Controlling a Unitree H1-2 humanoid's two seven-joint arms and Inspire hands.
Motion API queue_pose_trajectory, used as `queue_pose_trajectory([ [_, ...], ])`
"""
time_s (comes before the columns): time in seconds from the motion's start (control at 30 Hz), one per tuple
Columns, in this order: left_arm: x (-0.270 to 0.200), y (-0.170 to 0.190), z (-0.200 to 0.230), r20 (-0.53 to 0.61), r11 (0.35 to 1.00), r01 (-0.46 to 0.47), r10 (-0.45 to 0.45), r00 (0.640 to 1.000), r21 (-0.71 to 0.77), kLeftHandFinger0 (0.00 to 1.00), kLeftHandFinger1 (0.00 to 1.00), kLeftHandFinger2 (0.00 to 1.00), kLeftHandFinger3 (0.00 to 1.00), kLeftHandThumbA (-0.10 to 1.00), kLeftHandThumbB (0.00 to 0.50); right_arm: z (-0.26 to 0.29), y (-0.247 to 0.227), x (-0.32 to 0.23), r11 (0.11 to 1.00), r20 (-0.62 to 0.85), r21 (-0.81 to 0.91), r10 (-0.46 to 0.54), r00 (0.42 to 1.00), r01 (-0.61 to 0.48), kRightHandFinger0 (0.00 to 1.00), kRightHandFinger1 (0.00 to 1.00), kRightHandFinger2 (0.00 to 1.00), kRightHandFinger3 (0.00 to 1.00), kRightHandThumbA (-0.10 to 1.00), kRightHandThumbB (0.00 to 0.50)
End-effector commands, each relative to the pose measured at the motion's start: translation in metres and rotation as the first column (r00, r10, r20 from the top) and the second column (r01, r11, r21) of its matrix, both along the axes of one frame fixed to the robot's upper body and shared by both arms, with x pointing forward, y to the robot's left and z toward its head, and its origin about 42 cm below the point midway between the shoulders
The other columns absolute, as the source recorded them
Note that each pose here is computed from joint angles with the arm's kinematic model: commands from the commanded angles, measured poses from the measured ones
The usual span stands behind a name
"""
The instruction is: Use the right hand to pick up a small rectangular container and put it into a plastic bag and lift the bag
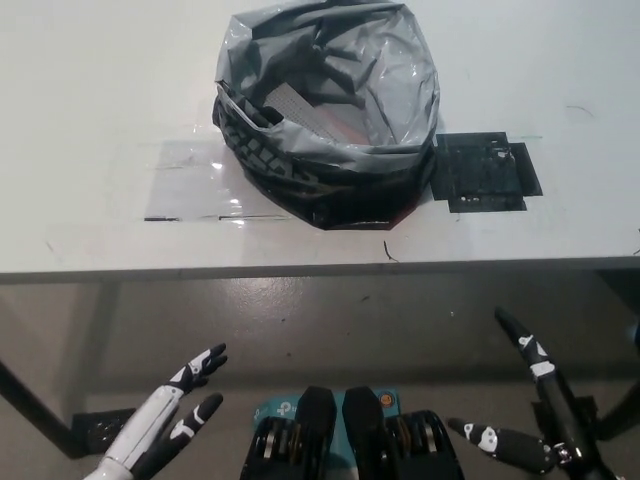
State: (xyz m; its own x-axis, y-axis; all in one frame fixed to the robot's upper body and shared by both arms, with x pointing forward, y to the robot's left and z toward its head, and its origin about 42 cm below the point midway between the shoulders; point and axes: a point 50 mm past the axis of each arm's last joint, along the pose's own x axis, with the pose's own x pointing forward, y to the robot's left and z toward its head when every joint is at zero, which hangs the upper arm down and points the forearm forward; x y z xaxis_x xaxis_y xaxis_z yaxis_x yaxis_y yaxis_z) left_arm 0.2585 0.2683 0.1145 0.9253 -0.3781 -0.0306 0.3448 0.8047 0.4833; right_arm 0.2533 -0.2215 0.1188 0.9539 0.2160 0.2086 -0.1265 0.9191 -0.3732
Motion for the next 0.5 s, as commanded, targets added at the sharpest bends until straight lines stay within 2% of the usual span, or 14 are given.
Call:
queue_pose_trajectory([
  [0.0,-0.018,0.004,0.005,0.030,1.000,0.003,-0.003,1.000,0.005,1.00,1.00,1.00,1.00,0.95,0.086,0.024,0.015,0.014,0.999,0.208,-0.015,0.053,0.977,-0.051,1.00,1.00,1.00,1.00,0.94,0.289],
  [0.13,-0.020,0.007,0.000,0.014,1.000,-0.005,0.005,1.000,-0.003,1.00,1.00,1.00,1.00,0.96,0.118,0.008,0.022,0.013,0.997,0.172,-0.018,0.071,0.983,-0.069,1.00,1.00,1.00,1.00,0.92,0.291],
  [0.23,-0.017,0.007,0.000,0.008,1.000,0.007,-0.007,1.000,0.010,1.00,1.00,1.00,1.00,0.97,0.118,-0.006,0.019,0.008,0.996,0.092,-0.014,0.084,0.992,-0.083,1.00,1.00,1.00,1.00,0.92,0.298],
  [0.47,-0.024,0.009,-0.007,-0.016,1.000,0.009,-0.009,1.000,0.015,1.00,1.00,1.00,1.00,0.95,0.127,-0.016,0.018,0.005,0.997,0.068,0.016,0.075,0.995,-0.076,1.00,1.00,1.00,1.00,0.87,0.275],
])
